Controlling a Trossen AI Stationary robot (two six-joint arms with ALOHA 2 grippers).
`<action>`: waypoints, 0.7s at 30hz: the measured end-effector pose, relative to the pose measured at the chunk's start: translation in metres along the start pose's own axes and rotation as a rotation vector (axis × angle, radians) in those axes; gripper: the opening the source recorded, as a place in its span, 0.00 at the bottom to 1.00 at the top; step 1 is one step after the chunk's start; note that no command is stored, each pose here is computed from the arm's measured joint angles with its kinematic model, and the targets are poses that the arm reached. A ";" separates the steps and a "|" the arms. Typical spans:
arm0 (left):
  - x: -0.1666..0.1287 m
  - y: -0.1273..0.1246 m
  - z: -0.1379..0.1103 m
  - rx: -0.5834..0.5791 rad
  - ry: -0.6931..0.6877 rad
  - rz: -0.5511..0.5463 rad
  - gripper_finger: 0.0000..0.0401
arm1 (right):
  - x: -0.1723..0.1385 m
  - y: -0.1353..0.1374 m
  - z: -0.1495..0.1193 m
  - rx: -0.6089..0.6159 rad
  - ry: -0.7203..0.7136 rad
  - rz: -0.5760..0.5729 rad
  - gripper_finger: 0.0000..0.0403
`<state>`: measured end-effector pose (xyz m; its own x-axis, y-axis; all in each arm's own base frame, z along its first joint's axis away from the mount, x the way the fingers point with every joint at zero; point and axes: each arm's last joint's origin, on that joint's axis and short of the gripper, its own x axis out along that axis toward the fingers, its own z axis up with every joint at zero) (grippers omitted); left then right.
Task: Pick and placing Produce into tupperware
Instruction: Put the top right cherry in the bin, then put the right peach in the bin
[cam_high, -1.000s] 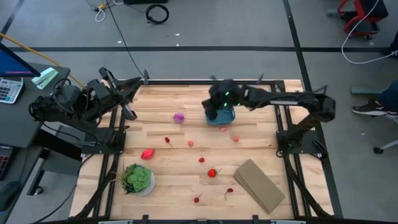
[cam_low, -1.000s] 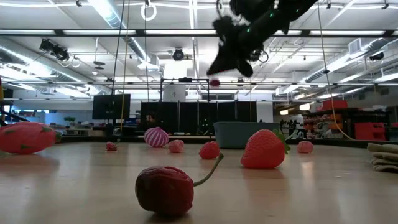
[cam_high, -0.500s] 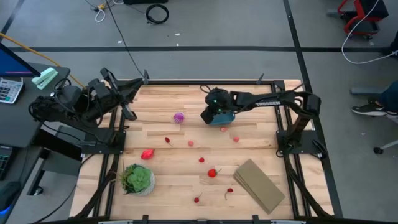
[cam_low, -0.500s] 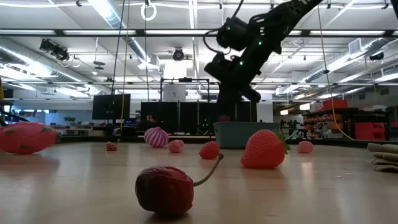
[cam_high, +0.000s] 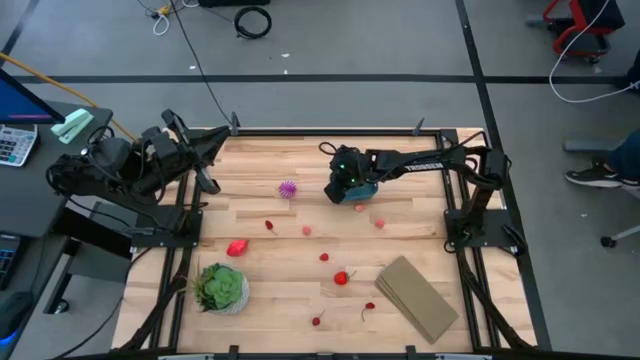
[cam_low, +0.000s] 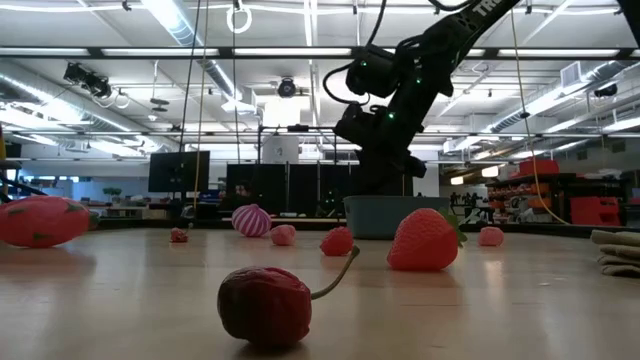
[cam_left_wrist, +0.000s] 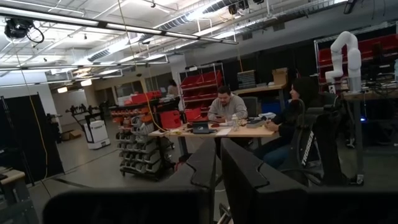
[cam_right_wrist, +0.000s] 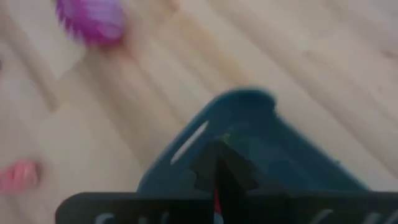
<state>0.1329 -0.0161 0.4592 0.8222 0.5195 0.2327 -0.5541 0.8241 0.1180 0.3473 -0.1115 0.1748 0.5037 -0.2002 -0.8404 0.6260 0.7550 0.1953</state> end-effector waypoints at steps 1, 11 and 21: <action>0.000 0.000 0.000 0.001 0.000 0.000 0.08 | 0.001 0.000 -0.001 -0.025 0.011 0.013 0.03; 0.000 0.000 0.000 0.001 0.001 0.000 0.05 | 0.001 -0.002 -0.001 -0.082 0.024 0.029 0.12; 0.000 0.000 0.000 -0.023 0.002 -0.001 0.06 | -0.043 -0.003 0.002 -0.080 0.018 0.037 0.20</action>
<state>0.1330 -0.0161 0.4589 0.8230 0.5192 0.2302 -0.5502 0.8295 0.0959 0.3253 -0.1070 0.2111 0.5146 -0.1608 -0.8422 0.5574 0.8091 0.1861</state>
